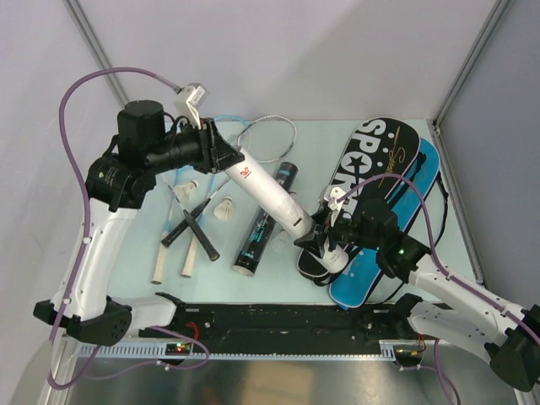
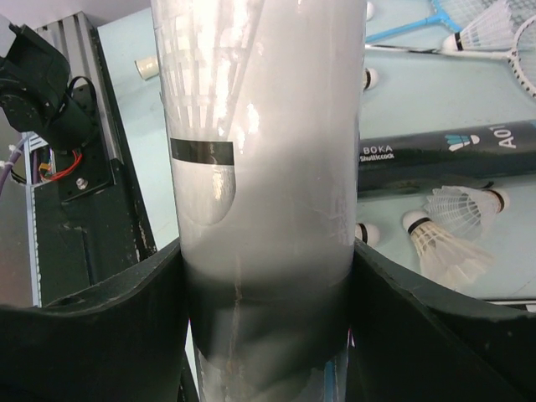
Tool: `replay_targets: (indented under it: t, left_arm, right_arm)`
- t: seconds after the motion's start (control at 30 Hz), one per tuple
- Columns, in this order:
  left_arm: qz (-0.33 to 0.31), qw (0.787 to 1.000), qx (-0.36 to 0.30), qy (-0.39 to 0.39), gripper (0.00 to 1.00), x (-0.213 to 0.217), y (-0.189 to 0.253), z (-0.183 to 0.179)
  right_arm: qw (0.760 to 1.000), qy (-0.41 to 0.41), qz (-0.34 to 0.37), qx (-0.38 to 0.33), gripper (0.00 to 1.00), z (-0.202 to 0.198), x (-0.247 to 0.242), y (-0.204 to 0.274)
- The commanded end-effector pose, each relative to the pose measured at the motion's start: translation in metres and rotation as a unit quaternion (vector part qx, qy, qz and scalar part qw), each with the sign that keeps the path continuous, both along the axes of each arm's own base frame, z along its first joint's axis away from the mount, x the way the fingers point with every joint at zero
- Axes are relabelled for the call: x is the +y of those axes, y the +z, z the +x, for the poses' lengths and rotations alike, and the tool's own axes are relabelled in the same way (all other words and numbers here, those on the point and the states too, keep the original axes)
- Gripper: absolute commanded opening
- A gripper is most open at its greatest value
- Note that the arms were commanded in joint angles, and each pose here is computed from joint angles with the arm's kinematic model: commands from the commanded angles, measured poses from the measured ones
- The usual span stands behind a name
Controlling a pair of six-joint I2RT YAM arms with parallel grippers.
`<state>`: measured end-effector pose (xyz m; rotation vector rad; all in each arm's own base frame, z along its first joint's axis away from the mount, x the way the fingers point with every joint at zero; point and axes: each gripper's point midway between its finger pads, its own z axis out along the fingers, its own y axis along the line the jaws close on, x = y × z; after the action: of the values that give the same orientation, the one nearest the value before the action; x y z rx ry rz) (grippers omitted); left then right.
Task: Pack up the badminton gear
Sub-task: Open the lid of the shuttle tube.
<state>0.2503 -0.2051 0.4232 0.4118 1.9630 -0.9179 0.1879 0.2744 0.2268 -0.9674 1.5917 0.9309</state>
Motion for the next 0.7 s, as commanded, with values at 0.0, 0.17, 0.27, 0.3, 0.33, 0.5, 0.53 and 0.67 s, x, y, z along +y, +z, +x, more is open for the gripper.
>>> replay_targets:
  t: [0.0,0.17,0.27,0.3,0.33,0.5,0.53,0.67]
  left_arm:
    - [-0.018,0.999,0.021,-0.033,0.31,-0.007,-0.002,-0.008]
    - [-0.023,0.999,0.023,-0.015,0.02,0.001,0.001,-0.001]
    - [-0.033,0.999,0.027,0.016,0.00,0.015,0.004,0.010]
    - [-0.040,0.998,0.030,0.027,0.00,0.020,0.007,0.014]
    - [-0.045,0.998,0.031,0.036,0.00,0.025,0.010,0.017]
    - [-0.058,0.997,0.033,0.034,0.00,0.025,0.018,0.022]
    - [-0.059,0.997,0.033,0.035,0.00,0.025,0.019,0.023]
    - [-0.055,0.997,0.026,0.045,0.00,0.028,0.020,0.025]
  right_arm:
    - [0.998,0.004,0.028,-0.047,0.44,0.002,0.003,0.025]
    - [0.999,-0.006,0.012,-0.041,0.44,0.006,0.000,0.012]
    - [0.999,-0.016,0.001,-0.038,0.44,0.006,-0.005,0.004]
    - [0.999,-0.020,0.000,-0.041,0.44,0.006,-0.007,0.004]
    - [0.999,-0.023,-0.002,-0.043,0.44,0.006,-0.009,0.003]
    - [0.998,-0.036,-0.009,-0.056,0.43,0.007,-0.017,0.001]
    - [0.998,-0.036,-0.010,-0.057,0.43,0.006,-0.018,0.001]
    - [0.998,-0.031,-0.011,-0.056,0.43,0.004,-0.020,-0.003]
